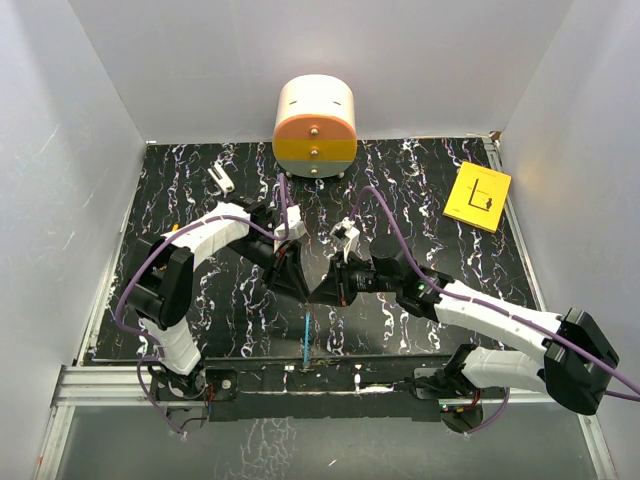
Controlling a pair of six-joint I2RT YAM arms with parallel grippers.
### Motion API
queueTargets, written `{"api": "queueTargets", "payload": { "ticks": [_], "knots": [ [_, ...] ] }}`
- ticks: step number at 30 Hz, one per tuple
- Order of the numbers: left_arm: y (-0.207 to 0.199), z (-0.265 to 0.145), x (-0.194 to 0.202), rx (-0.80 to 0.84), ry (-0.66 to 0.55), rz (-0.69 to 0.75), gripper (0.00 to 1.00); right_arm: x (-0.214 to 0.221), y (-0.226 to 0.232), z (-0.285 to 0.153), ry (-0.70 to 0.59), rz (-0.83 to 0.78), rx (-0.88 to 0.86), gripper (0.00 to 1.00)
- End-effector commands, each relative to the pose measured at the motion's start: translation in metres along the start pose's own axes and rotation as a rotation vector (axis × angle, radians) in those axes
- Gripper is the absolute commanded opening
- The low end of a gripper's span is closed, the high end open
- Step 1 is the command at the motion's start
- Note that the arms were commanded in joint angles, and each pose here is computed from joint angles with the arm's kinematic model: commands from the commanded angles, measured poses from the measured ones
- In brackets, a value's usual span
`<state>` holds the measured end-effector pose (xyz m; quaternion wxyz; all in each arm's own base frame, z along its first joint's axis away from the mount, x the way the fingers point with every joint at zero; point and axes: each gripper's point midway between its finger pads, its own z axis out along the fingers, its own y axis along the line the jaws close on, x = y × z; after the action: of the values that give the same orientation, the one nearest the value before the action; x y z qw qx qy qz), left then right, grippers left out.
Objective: Put the keys on the keyring
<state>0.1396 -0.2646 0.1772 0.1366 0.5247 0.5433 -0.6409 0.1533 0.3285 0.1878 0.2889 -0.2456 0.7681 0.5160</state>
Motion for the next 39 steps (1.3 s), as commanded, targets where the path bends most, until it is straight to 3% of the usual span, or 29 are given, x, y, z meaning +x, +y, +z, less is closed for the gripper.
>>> {"api": "queueTargets", "payload": {
  "ticks": [1, 15, 24, 39],
  "knots": [
    [-0.01, 0.007, -0.011, 0.031, -0.048, -0.028, 0.21, -0.059, 0.015, -0.006, -0.211, -0.097, -0.006, 0.08],
    [-0.004, 0.007, -0.011, 0.033, -0.041, -0.053, 0.15, -0.06, 0.022, -0.005, -0.209, -0.095, -0.035, 0.08],
    [-0.004, 0.007, -0.012, 0.032, -0.043, -0.057, 0.0, -0.059, 0.021, -0.003, -0.205, -0.093, -0.034, 0.08],
    [-0.012, 0.005, -0.012, 0.025, -0.022, -0.032, 0.0, -0.068, 0.019, -0.017, -0.254, -0.1, 0.03, 0.1]
  ]
}}
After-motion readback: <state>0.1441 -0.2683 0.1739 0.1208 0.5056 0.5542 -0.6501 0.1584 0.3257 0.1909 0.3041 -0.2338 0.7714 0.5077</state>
